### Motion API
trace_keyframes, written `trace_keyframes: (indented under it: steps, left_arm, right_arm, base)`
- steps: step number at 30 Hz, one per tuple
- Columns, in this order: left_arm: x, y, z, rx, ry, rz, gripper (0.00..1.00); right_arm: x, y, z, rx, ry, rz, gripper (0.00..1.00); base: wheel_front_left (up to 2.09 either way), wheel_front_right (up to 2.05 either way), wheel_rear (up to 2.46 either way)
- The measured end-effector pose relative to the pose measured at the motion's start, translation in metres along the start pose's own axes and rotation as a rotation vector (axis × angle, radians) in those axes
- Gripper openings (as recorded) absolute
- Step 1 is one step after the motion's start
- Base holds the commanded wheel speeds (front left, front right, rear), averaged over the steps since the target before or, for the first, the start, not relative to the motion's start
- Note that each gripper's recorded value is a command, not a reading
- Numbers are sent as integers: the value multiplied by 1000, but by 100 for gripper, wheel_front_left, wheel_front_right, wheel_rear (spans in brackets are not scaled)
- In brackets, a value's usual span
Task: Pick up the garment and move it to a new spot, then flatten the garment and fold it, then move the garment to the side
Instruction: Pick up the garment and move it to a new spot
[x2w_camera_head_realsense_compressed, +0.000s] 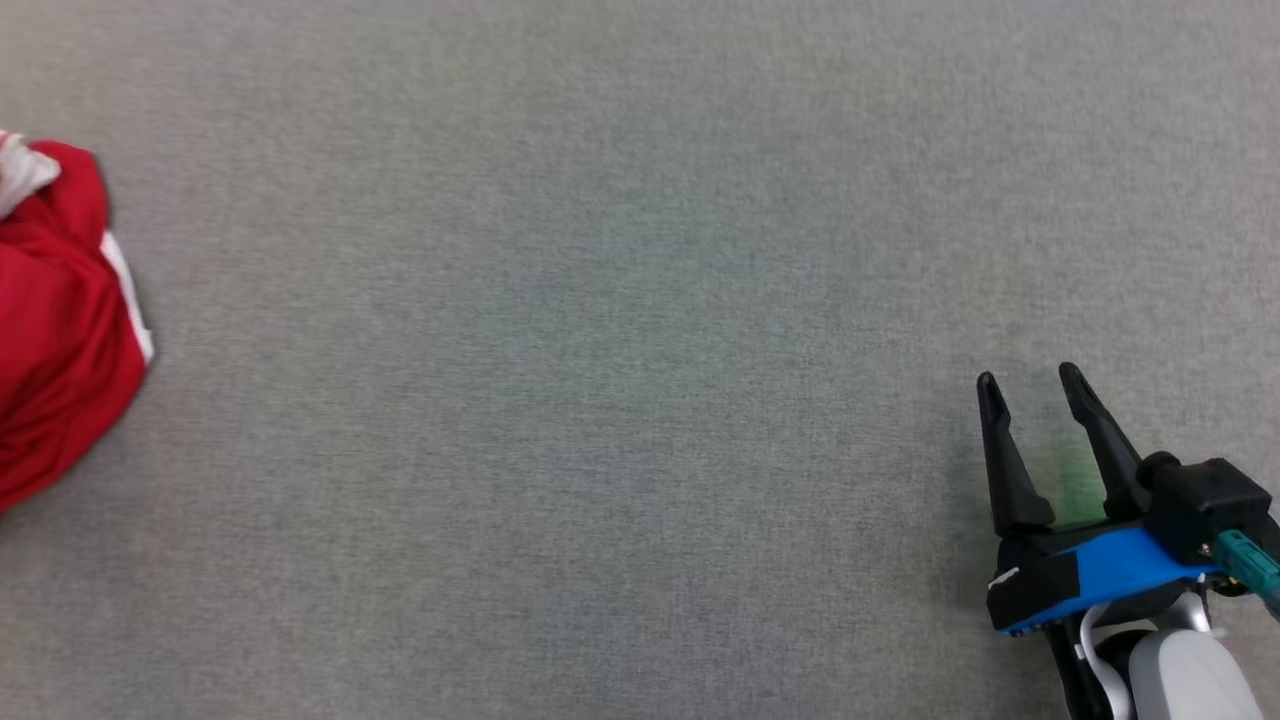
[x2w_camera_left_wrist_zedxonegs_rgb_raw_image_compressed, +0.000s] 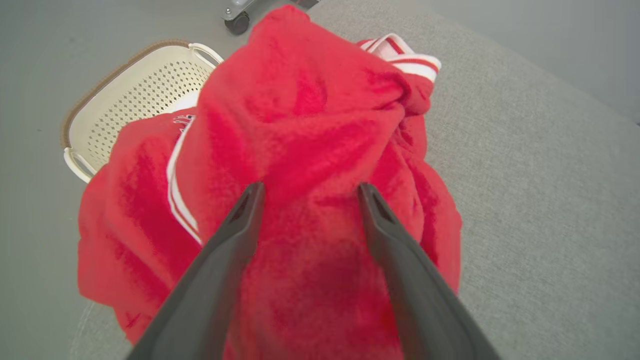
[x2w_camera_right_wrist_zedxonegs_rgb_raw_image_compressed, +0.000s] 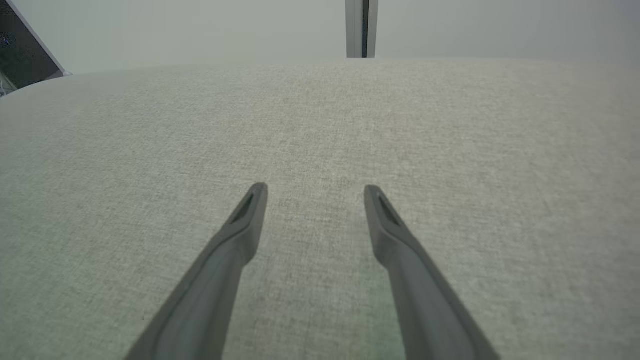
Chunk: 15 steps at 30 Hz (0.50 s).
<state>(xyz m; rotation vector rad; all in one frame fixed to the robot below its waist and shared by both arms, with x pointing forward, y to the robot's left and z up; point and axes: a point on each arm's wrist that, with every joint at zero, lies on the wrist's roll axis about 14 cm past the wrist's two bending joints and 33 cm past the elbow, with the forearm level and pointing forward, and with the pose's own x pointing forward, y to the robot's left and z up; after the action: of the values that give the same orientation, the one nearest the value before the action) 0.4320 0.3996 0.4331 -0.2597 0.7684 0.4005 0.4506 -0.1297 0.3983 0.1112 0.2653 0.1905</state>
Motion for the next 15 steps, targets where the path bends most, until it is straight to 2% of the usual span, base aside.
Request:
trace_keyframes:
  steps: [6, 7, 8, 9, 15]
  left_arm:
    - [17, 16, -38, 1, 132, 69, 100]
    - [17, 17, -42, -1, 144, 73, 65]
    - [17, 17, -41, -2, 142, 73, 21]
    - [16, 18, -40, -4, 133, 73, 0]
    - [0, 17, -24, 19, 72, 34, 0]
  right_arm:
    - [1, -9, -9, 5, 16, -23, 100]
    - [2, -9, -9, 6, 14, -22, 100]
    - [3, -8, -8, 7, 11, -20, 100]
    - [3, -7, -7, 11, 8, -18, 100]
    - [3, 6, 5, 28, -30, 16, 100]
  base:
    - [0, 0, 0]
    - [0, 0, 0]
    - [0, 0, 0]
    - [0, 0, 0]
    - [0, 0, 0]
